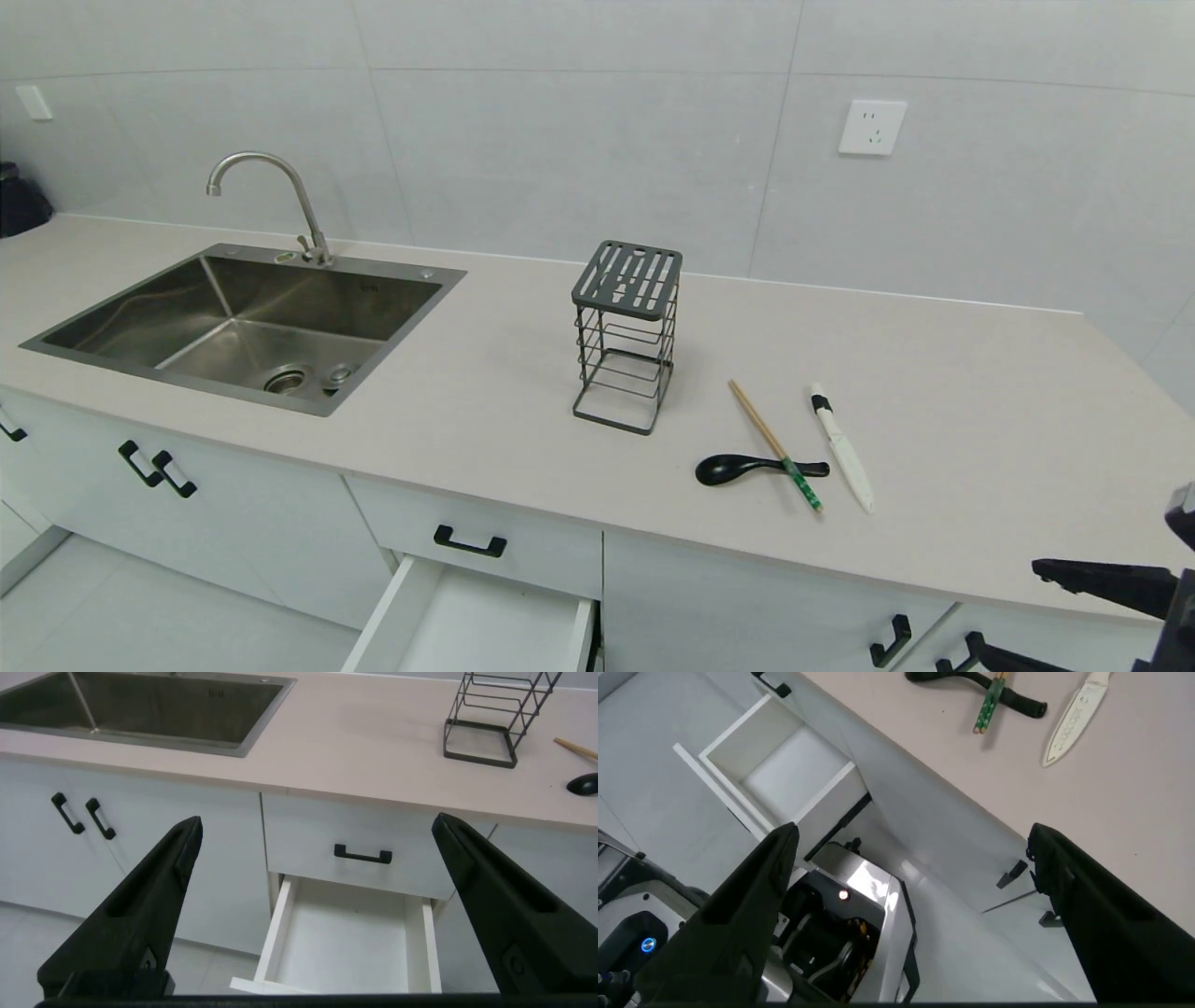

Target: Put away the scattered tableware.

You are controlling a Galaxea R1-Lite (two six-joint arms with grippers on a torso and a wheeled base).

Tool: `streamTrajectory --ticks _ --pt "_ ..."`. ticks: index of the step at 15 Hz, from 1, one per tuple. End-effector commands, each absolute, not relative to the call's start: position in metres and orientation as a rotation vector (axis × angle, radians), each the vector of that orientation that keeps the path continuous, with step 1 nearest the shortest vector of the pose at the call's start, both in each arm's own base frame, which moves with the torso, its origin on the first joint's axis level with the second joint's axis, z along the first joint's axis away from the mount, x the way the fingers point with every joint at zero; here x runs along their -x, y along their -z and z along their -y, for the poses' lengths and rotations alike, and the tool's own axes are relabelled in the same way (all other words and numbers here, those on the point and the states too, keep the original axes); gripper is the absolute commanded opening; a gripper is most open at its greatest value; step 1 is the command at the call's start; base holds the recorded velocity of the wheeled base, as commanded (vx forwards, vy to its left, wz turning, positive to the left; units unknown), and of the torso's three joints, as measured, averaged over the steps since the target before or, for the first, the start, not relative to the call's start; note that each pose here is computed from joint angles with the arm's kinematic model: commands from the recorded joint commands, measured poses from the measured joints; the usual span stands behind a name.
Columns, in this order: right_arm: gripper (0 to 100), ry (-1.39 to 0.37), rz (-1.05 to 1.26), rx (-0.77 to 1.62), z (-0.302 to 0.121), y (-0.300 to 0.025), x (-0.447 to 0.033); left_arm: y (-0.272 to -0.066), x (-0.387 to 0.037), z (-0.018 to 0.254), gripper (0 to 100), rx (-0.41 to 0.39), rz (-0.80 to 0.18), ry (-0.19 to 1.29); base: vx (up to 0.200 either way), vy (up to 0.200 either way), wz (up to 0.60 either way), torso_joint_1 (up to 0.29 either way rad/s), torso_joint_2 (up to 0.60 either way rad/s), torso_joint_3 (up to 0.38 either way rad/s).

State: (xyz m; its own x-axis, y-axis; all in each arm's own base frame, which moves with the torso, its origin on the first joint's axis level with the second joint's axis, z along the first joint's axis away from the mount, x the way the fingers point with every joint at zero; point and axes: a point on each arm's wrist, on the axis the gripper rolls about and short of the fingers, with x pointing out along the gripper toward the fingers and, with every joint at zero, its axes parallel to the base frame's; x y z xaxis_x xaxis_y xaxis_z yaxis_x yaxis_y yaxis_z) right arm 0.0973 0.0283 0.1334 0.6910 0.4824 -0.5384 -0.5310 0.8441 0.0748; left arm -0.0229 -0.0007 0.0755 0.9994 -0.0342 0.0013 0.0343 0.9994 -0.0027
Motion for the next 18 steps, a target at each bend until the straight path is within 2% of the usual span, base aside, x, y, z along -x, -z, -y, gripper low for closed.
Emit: streamTrajectory --ticks 1,8,18 --pt "100 -0.567 -0.601 0.094 -0.030 -0.133 -0.106 -0.075 0.023 0.001 100 0.003 0.000 0.034 0.000 0.000 0.00 0.000 0.00 0.000" --pt "100 -0.612 -0.526 0.124 -0.043 -0.151 -0.126 -0.075 0.023 0.001 100 0.003 0.000 0.034 0.000 0.000 0.00 0.000 0.00 0.000" --pt "100 -0.622 -0.656 0.162 -0.072 -0.114 -0.176 -0.075 0.023 0.001 100 0.003 0.000 0.034 0.000 0.000 0.00 0.000 0.00 0.000"
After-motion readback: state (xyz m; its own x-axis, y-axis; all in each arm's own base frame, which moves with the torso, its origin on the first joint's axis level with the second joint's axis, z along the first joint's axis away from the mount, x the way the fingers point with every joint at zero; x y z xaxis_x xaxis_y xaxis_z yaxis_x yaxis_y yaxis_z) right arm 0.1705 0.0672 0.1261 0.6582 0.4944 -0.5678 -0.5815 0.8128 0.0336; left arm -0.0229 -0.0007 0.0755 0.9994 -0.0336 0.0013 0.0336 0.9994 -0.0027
